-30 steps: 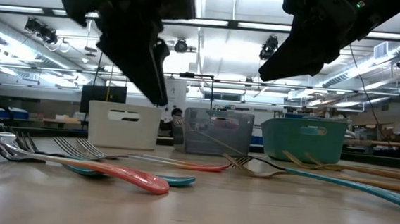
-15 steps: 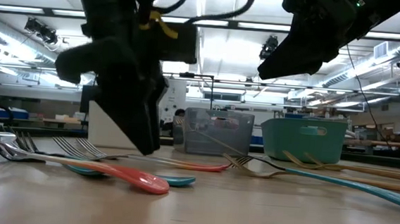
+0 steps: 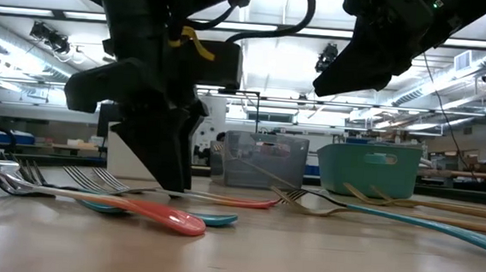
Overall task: Sort silverware by color (type)
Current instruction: Put the orange fork into the white bin
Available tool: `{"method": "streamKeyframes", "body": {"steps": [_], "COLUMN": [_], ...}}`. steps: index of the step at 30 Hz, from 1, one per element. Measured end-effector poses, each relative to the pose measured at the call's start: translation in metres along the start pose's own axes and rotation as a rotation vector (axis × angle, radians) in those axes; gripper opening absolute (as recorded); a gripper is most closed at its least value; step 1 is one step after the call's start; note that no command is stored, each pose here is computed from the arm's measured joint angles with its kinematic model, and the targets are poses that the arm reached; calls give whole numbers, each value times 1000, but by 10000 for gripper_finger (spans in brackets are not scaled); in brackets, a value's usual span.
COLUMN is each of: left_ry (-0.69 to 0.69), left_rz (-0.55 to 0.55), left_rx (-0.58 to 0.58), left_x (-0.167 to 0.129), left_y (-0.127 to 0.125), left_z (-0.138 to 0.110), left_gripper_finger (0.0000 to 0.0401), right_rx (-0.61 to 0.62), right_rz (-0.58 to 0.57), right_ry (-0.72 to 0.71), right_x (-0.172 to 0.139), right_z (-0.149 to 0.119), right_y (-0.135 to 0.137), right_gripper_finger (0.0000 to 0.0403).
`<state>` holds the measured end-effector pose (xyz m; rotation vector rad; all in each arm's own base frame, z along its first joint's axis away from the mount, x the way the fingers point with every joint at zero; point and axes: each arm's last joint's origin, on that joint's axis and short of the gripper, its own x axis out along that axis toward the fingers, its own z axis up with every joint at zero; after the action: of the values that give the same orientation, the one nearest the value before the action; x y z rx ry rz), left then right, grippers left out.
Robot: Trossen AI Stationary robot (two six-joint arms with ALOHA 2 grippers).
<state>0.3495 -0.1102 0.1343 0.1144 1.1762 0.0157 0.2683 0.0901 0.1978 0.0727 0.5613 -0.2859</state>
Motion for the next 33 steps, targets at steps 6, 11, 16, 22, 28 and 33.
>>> {"method": "streamKeyframes", "body": {"steps": [6,11,16,22,28,33], "left_ry": [20,24,27,44,52,-2], "left_rz": [-10,-1,8,63,216,256], "left_rx": [-6,22,118,203,242,279], "left_x": [4,4,4,-6,-36,-62], "left_y": [4,5,5,8,19,23], "left_z": [0,-1,-1,-4,-7,-5], "left_gripper_finger": [53,22,16,16,14,14], "right_rx": [-3,-3,-3,-6,-10,-10], "right_rz": [0,0,0,-1,-5,-5], "right_ry": [0,0,0,4,12,15], "right_x": [0,0,0,0,0,0], "right_z": [0,0,0,0,-1,-2], "right_y": [0,0,0,0,-1,-1], "right_gripper_finger": [160,160,160,160,160,160]}}
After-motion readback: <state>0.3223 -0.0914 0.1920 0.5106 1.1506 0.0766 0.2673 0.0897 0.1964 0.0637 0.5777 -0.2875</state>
